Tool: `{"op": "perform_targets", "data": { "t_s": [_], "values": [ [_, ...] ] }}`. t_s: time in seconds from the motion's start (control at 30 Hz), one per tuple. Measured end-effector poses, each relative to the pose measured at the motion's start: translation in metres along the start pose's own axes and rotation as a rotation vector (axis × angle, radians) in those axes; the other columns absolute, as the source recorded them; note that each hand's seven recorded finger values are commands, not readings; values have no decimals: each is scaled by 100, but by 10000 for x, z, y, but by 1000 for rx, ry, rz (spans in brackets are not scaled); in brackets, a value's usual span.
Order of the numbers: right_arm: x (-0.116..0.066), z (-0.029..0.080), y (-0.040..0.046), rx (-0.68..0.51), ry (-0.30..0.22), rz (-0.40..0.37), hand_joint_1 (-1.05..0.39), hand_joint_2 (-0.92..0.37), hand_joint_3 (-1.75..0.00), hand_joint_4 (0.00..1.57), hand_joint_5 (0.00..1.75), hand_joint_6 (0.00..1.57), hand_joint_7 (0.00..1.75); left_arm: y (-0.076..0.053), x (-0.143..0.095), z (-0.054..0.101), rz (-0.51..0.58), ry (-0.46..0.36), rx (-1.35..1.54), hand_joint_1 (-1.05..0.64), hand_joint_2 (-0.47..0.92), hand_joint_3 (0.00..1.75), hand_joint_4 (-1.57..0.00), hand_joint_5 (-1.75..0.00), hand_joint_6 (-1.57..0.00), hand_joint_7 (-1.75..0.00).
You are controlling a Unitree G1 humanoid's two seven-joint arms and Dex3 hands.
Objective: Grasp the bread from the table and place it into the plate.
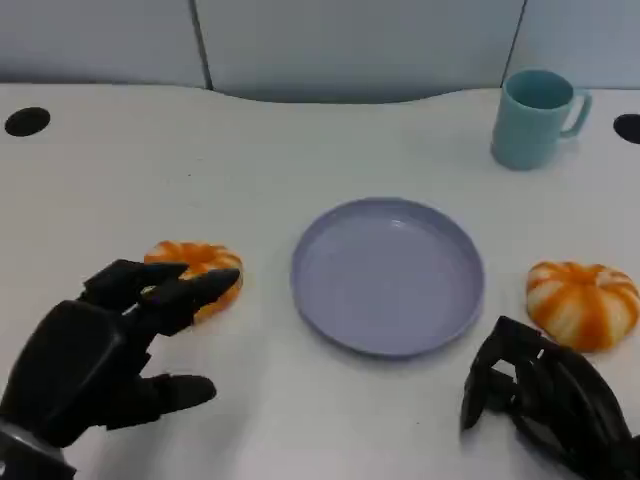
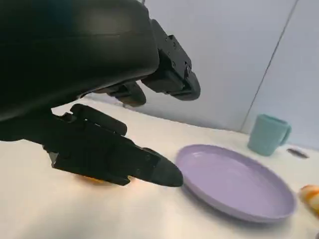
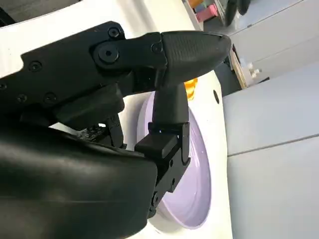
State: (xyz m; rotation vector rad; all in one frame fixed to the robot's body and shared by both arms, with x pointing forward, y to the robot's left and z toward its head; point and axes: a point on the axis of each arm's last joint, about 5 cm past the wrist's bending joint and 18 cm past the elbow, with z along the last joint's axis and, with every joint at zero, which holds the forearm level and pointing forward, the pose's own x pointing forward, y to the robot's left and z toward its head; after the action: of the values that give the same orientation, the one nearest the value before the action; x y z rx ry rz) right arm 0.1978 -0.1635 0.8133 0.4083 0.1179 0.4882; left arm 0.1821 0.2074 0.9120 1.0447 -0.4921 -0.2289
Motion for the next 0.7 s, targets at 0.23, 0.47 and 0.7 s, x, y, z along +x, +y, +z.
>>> {"op": "perform_targets", "data": {
  "t_s": [0.23, 0.47, 0.7],
  "values": [
    [6, 1, 0, 2, -1, 3, -59, -92, -34, 65, 175, 58, 151, 143, 150, -21, -57, 35, 174, -63, 89, 0, 0, -14, -17, 0],
    [15, 5, 12, 4, 2, -8, -58, -92, -35, 65, 175, 57, 153, 233, 406, -25, -120, 76, 291, -62, 85, 0, -3, -14, -16, 0],
    [4, 15, 17, 15, 3, -11, -57, -92, -34, 64, 175, 56, 153, 257, 547, -49, -225, 77, 330, -62, 87, 1, -5, -14, -13, 0]
  ]
}}
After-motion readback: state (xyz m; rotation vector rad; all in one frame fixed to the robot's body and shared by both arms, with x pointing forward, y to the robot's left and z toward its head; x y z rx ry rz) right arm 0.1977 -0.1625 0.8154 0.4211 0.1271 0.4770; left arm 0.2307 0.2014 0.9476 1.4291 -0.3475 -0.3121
